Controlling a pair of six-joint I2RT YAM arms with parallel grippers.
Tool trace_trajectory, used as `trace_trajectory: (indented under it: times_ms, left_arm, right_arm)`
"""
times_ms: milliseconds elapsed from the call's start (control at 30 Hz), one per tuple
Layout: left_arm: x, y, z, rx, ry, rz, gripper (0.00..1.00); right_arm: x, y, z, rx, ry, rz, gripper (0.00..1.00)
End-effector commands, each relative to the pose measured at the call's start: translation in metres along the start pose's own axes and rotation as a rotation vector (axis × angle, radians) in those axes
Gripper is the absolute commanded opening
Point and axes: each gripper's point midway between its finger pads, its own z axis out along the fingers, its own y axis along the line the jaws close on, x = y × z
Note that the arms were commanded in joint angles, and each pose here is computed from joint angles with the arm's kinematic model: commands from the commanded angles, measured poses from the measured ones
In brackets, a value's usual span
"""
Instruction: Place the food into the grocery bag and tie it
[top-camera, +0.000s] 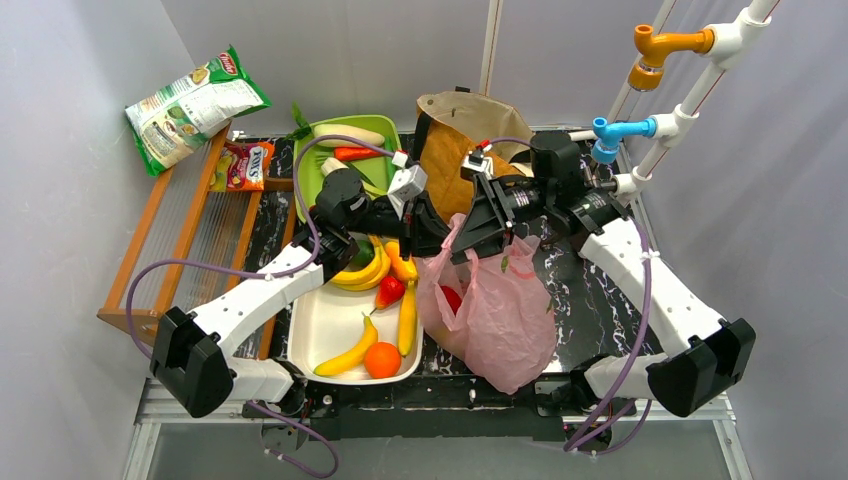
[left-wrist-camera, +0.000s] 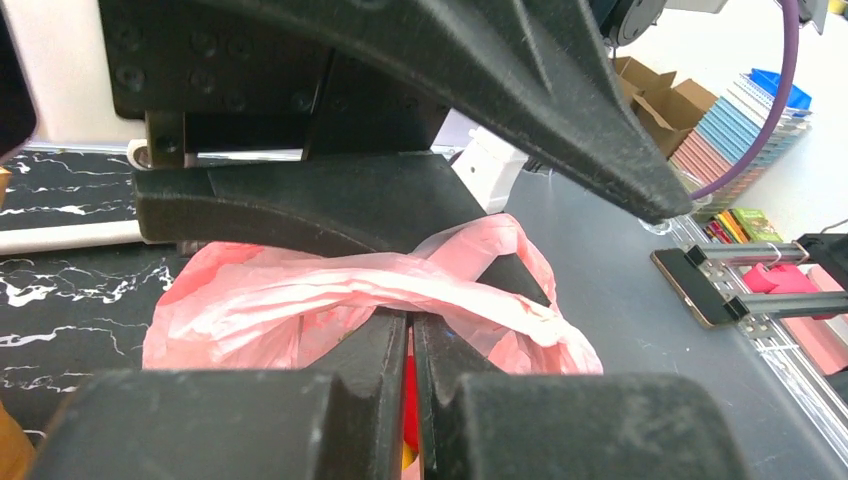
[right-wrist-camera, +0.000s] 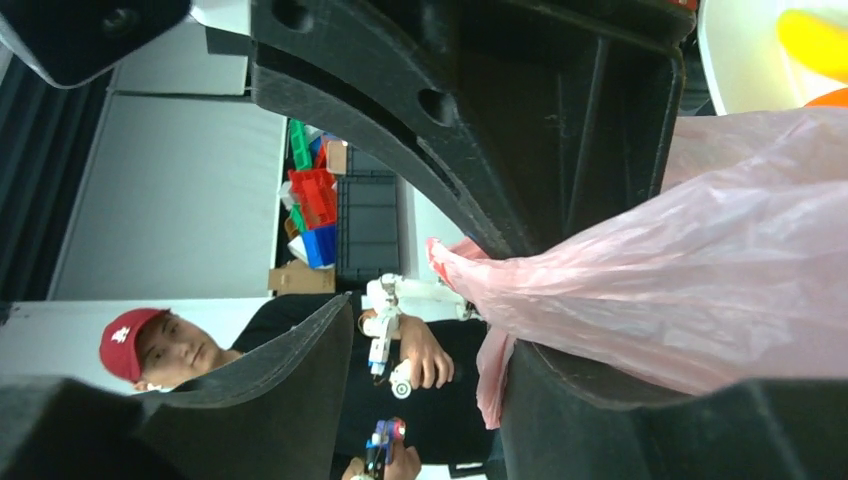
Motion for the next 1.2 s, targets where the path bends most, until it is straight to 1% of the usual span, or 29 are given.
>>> trace_trajectory:
  times_ms: [0, 300, 433, 600, 733, 867, 967, 1033, 1100, 1167]
  left_arm:
    - [-0.007, -0.011, -0.002, -0.001, -0.017, 0.047, 0.00]
    - [-0.007, -0.016, -0.006, -0.028, -0.023, 0.043, 0.00]
    - [-0.006, -0.016, -0.008, -0.049, -0.026, 0.040, 0.00]
    - [-0.005, -0.006, -0.011, -0.129, -0.030, 0.024, 0.00]
    - [-0.005, 0.004, -0.016, -0.219, -0.026, 0.003, 0.00]
    - [-0.001, 0.004, -0.021, -0.263, 0.028, 0.002, 0.00]
    - [0.005, 0.011, -0.031, -0.349, 0.089, 0.015, 0.00]
    - [0.013, 0.017, -0.042, -0.423, 0.149, 0.018, 0.00]
    - [0.011, 0.024, -0.052, -0.492, 0.178, 0.050, 0.00]
    - [0.008, 0.028, -0.057, -0.524, 0.192, 0.076, 0.00]
  right_arm:
    - [0.001, 0.022, -0.003, 0.067, -0.095, -0.088, 0.60]
    - [0.020, 0.000, -0.016, 0.236, -0.256, -0.054, 0.60]
    - [0.033, -0.009, -0.024, 0.306, -0.305, -0.034, 0.60]
    - [0.042, -0.013, -0.031, 0.349, -0.360, -0.027, 0.59]
    - [0.040, -0.012, -0.037, 0.383, -0.435, -0.033, 0.59]
    - [0.031, -0.009, -0.045, 0.413, -0.521, -0.046, 0.59]
    - [0.026, -0.008, -0.048, 0.426, -0.561, -0.051, 0.58]
    - [0.024, -0.009, -0.049, 0.431, -0.573, -0.048, 0.58]
    - [0.023, -0.009, -0.049, 0.427, -0.578, -0.044, 0.58]
    - [0.022, -0.009, -0.049, 0.426, -0.582, -0.044, 0.57]
